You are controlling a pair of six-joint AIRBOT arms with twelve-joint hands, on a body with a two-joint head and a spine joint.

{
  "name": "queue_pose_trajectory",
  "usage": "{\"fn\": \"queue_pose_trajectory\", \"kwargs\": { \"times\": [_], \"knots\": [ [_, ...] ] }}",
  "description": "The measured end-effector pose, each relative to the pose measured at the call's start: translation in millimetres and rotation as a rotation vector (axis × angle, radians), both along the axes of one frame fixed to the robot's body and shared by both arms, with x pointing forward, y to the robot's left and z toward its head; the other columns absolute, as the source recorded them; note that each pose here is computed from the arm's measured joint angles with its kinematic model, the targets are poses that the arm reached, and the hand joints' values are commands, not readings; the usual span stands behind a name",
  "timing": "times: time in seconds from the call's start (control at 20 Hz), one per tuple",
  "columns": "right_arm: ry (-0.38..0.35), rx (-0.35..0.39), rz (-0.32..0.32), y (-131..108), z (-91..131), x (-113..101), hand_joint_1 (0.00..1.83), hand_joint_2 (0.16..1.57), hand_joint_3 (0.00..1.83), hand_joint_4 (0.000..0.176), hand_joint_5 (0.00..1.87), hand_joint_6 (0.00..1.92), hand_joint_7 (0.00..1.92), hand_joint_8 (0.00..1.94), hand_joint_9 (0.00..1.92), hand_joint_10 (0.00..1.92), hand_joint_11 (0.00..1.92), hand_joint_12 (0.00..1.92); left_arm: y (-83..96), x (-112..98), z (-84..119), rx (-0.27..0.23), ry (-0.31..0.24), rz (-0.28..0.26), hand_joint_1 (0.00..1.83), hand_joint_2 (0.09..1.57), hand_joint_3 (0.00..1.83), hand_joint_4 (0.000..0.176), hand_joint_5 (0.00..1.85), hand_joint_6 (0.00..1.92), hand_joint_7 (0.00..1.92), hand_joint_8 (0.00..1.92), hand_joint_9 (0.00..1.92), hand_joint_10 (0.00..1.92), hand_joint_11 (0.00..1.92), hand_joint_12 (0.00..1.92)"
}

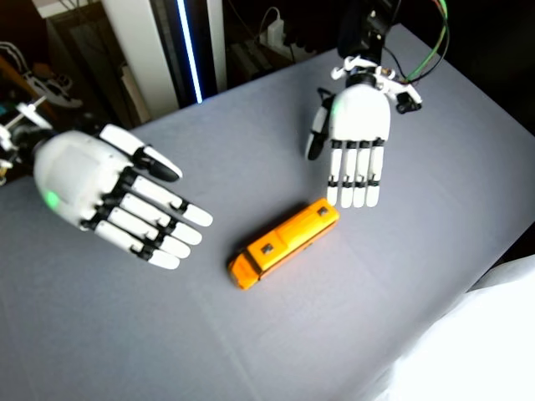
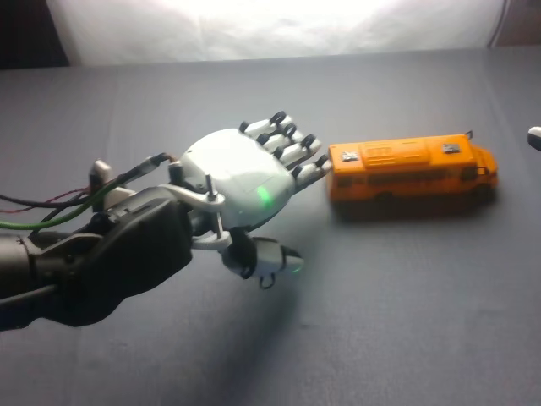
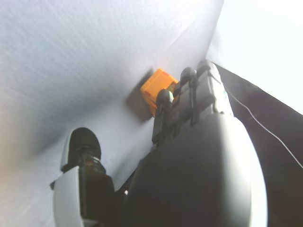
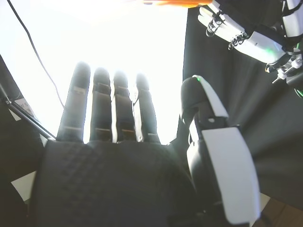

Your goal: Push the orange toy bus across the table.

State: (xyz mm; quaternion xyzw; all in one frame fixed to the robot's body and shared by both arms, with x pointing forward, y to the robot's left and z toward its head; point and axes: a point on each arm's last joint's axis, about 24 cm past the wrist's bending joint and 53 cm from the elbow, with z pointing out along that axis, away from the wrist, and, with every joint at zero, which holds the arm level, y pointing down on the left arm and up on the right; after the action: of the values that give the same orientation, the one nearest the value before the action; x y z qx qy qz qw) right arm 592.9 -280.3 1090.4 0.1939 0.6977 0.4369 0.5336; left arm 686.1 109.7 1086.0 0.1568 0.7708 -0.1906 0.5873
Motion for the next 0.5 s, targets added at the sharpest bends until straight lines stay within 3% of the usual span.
{"fn": "queue_pose_trajectory", "kwargs": {
  "times": [0.1,0.2,0.3,0.35,0.4,0.5],
  "knots": [
    [-0.001,0.0,-0.001,0,0,0,0.48,1.38,0.0,0.037,0.27,0.0,0.2,0.0,0.16,0.0,0.03,0.38,-7.2,1,3,-0.004,-0.012,-0.012,0.35,1.13,0.0,0.026,0.13,0.0,0.06,0.01,0.15,0.02,0.07,0.03],
    [-0.001,-0.001,-0.002,-1,0,0,0.46,1.39,0.0,0.029,0.26,0.0,0.2,0.0,0.17,0.0,0.03,0.39,-10.7,0,2,-0.007,-0.012,-0.018,0.37,1.13,0.0,0.029,0.12,0.0,0.07,0.01,0.15,0.01,0.07,0.03],
    [-0.001,0.0,-0.001,0,0,0,0.48,1.39,0.0,0.034,0.27,0.0,0.2,0.0,0.16,0.0,0.04,0.39,-10.6,0,2,-0.007,-0.012,-0.017,0.44,1.12,0.0,0.012,0.14,0.01,0.05,0.0,0.12,0.0,0.03,0.01],
    [-0.001,0.001,-0.001,0,0,0,0.52,1.39,0.0,0.009,0.28,0.0,0.2,0.0,0.17,0.0,0.04,0.39,-10.5,1,3,-0.008,-0.015,-0.016,0.46,1.12,0.0,0.005,0.13,0.0,0.03,0.0,0.07,0.0,0.01,0.0],
    [0.0,0.001,0.0,0,0,0,0.49,1.39,0.0,0.017,0.26,0.0,0.19,0.0,0.15,0.0,0.02,0.39,-10.5,0,4,-0.014,-0.016,-0.013,0.48,1.12,0.0,0.0,0.13,0.0,0.03,0.0,0.06,0.0,0.0,0.0],
    [-0.001,0.001,-0.001,0,0,0,0.46,1.38,0.0,0.018,0.26,0.0,0.19,0.0,0.16,0.0,0.03,0.39,-4.2,-3,13,-0.044,-0.028,0.013,0.55,1.11,0.0,0.0,0.13,0.0,0.03,0.0,0.03,0.0,0.0,0.0]
  ]
}}
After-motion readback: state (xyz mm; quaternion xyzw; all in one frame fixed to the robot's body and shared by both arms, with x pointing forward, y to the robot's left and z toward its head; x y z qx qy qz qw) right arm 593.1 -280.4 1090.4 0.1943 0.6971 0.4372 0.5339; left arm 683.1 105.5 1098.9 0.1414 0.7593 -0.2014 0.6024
